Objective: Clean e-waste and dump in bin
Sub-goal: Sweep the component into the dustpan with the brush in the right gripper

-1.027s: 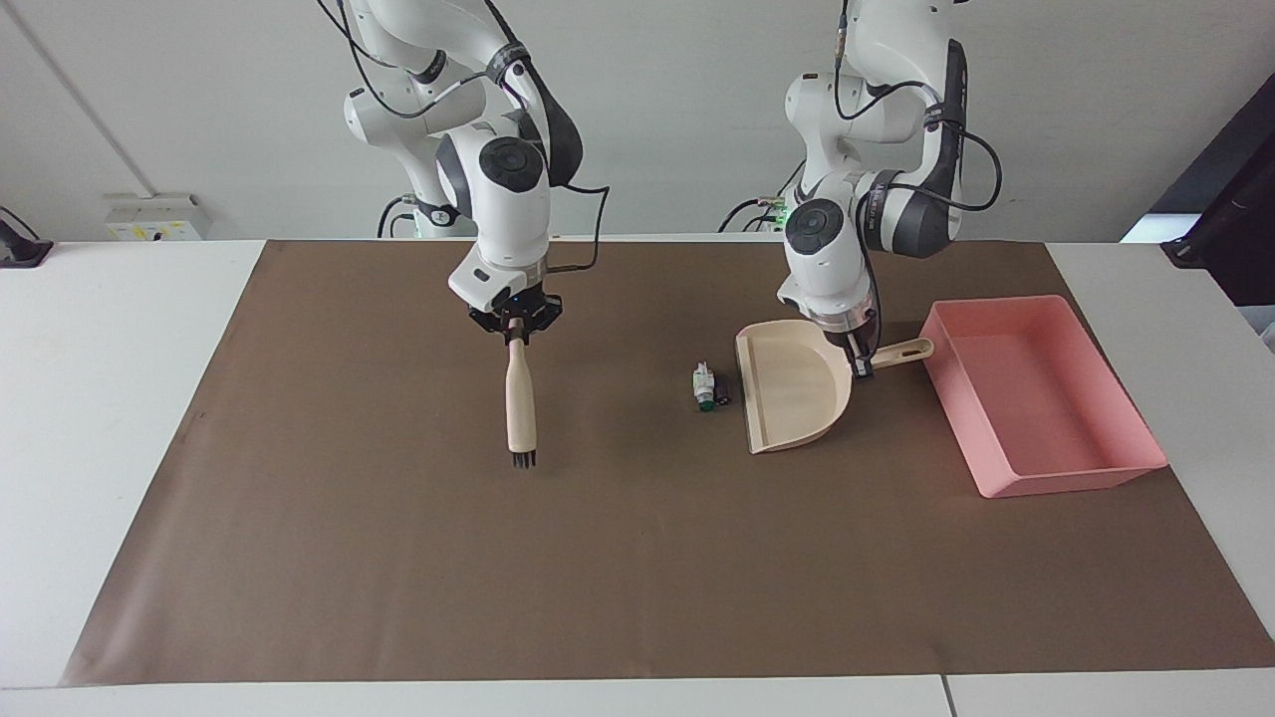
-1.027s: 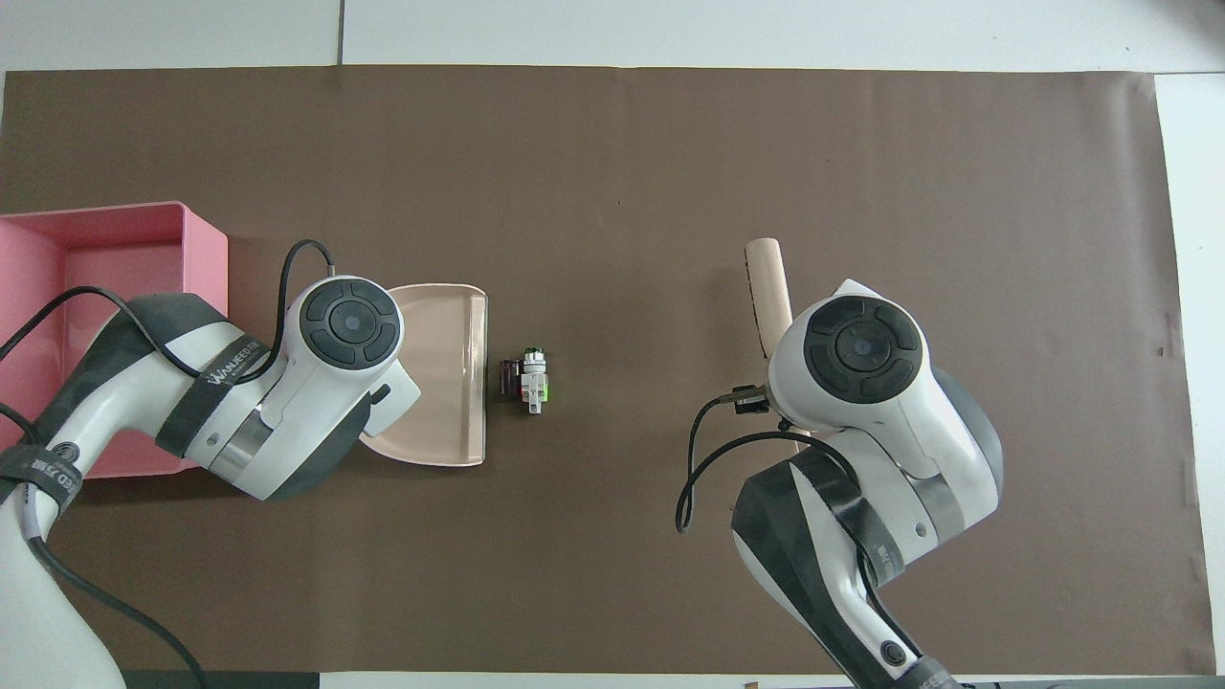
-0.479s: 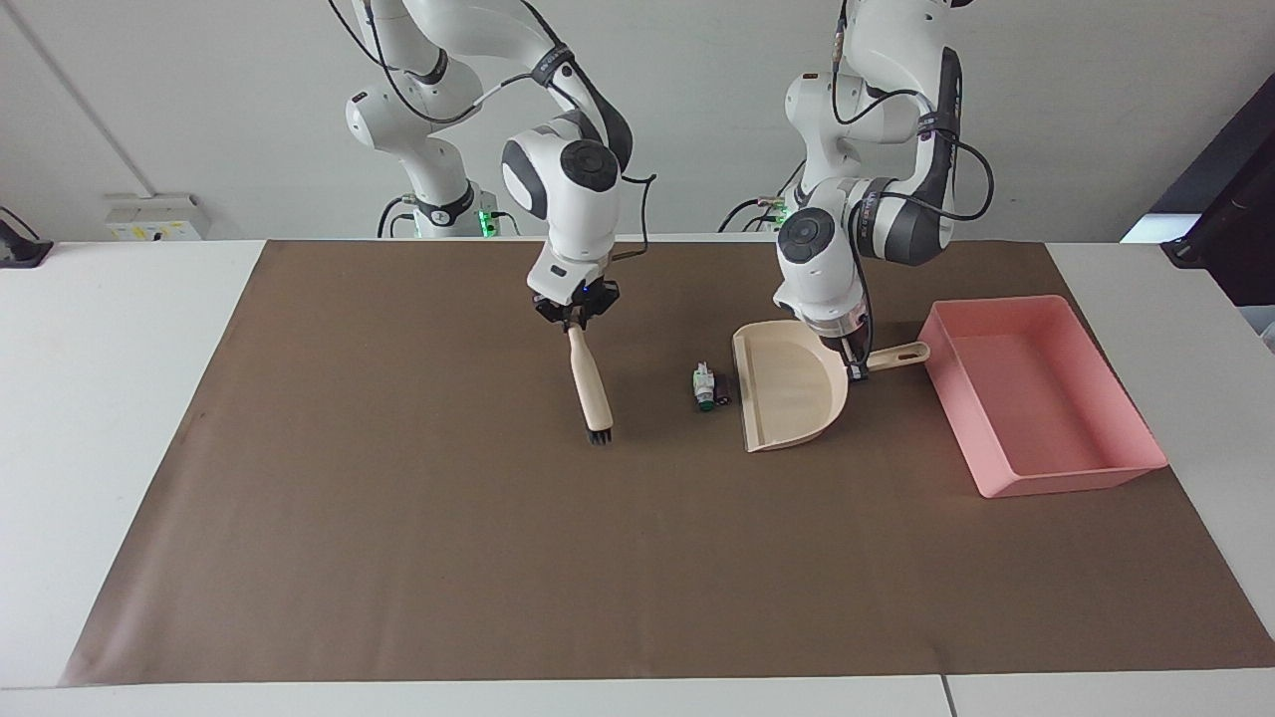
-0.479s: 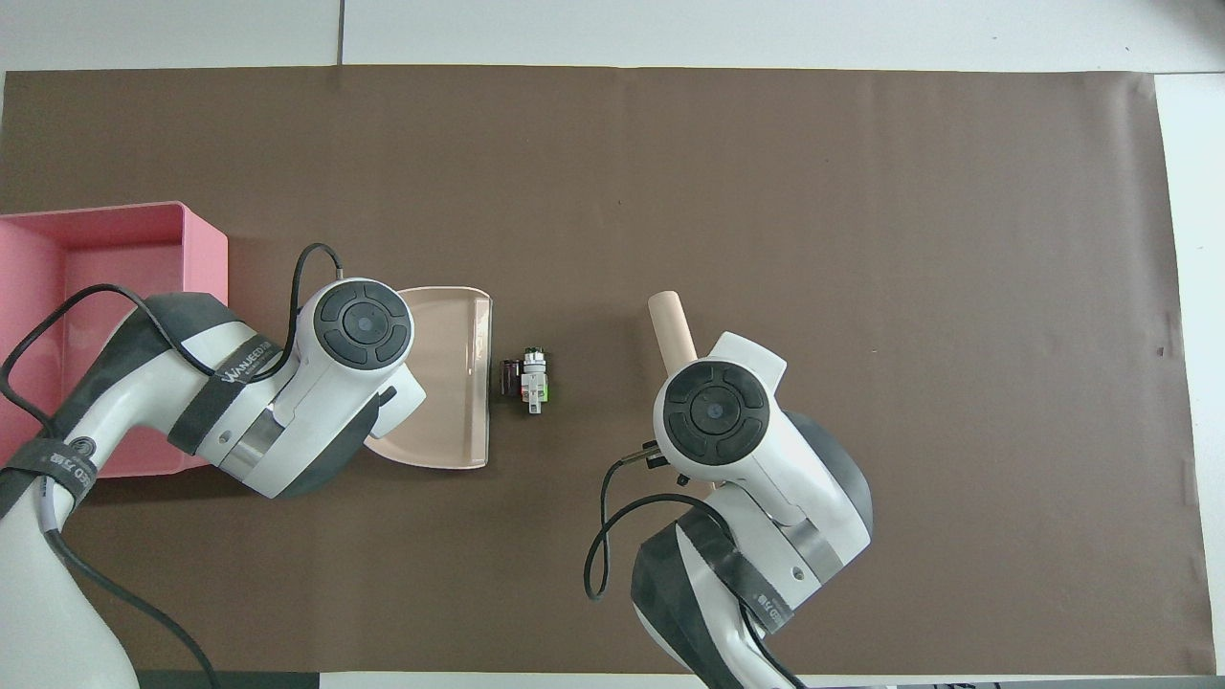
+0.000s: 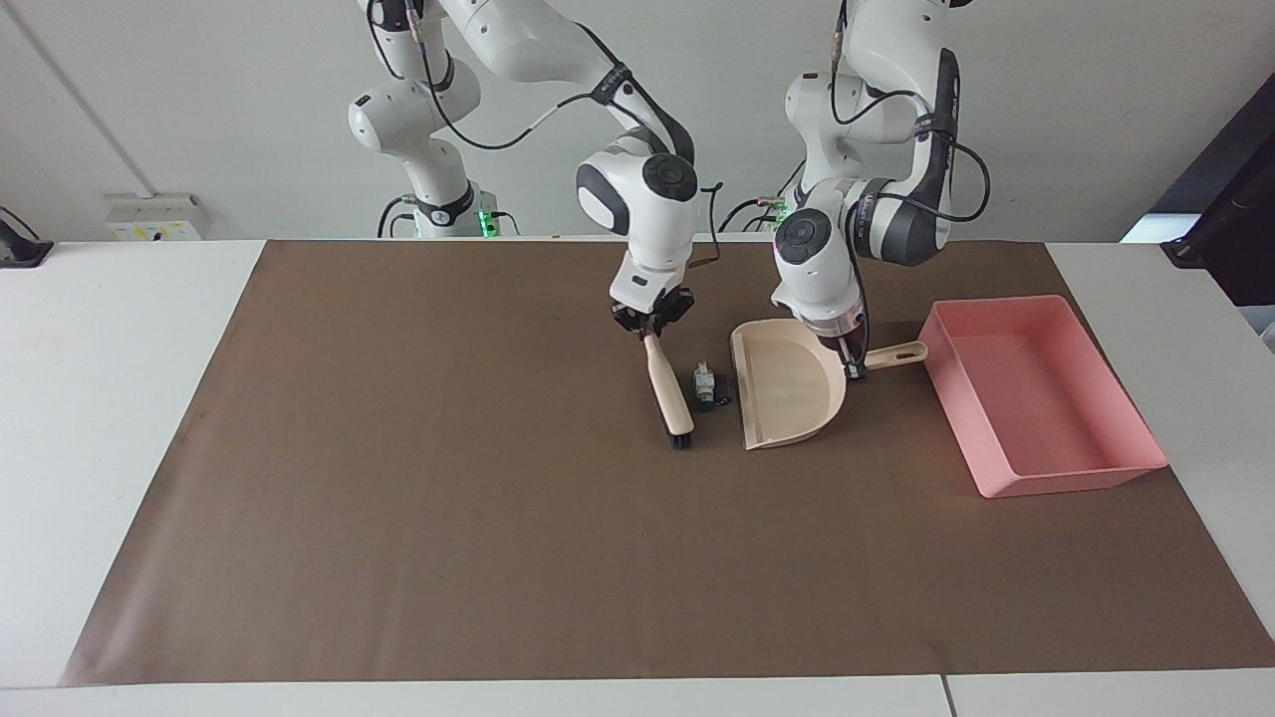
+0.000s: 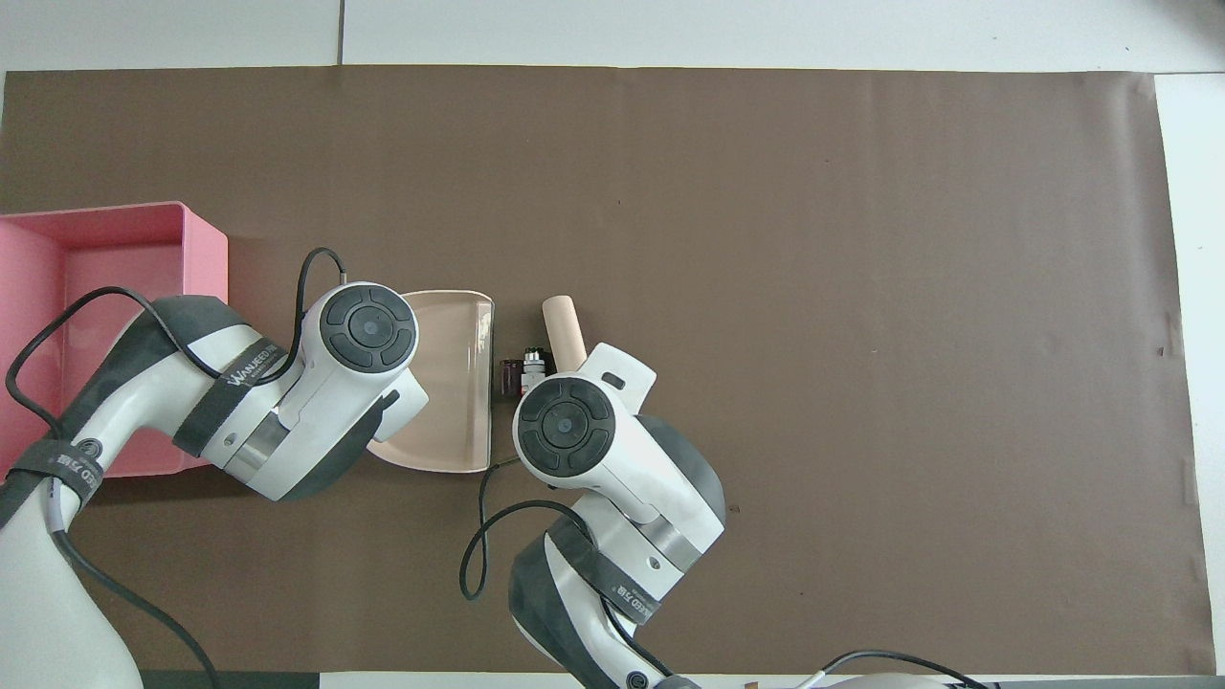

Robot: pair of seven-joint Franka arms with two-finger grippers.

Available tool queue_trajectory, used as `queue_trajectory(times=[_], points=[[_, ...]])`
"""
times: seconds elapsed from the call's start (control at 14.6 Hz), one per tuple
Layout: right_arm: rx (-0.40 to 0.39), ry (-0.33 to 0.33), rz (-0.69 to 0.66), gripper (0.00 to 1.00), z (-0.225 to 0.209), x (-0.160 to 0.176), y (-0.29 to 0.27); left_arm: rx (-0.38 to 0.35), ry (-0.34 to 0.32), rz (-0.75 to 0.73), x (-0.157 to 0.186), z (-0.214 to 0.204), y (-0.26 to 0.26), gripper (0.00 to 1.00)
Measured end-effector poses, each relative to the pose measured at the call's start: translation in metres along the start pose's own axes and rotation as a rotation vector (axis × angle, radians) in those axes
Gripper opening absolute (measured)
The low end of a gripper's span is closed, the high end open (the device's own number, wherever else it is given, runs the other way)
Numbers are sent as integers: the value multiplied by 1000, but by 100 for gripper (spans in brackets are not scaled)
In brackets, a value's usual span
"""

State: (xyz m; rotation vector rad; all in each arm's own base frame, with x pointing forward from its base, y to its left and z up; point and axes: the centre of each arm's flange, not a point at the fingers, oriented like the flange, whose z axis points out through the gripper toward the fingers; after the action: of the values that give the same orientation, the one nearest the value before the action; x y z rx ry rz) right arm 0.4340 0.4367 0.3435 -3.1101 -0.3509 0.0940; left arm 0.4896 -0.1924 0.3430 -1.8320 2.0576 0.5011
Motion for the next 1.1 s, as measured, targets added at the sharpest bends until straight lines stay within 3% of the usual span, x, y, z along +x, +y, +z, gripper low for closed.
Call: queue_trajectory(times=[0.14, 0.34, 0.48, 0.82, 1.1], points=[[55, 6, -2, 25, -2, -8, -21, -2, -1, -1, 1, 1, 1, 33], [221, 10, 56, 25, -10, -16, -50, -5, -3, -1, 1, 2, 2, 33], [291, 25, 77, 25, -14, -15, -58, -6, -4, -2, 1, 3, 2, 33], [306, 24, 87, 25, -15, -14, -57, -3, 4, -5, 0, 8, 2, 33], [342, 29, 114, 25, -18, -12, -59, 8, 49, -26, -7, 23, 4, 33]])
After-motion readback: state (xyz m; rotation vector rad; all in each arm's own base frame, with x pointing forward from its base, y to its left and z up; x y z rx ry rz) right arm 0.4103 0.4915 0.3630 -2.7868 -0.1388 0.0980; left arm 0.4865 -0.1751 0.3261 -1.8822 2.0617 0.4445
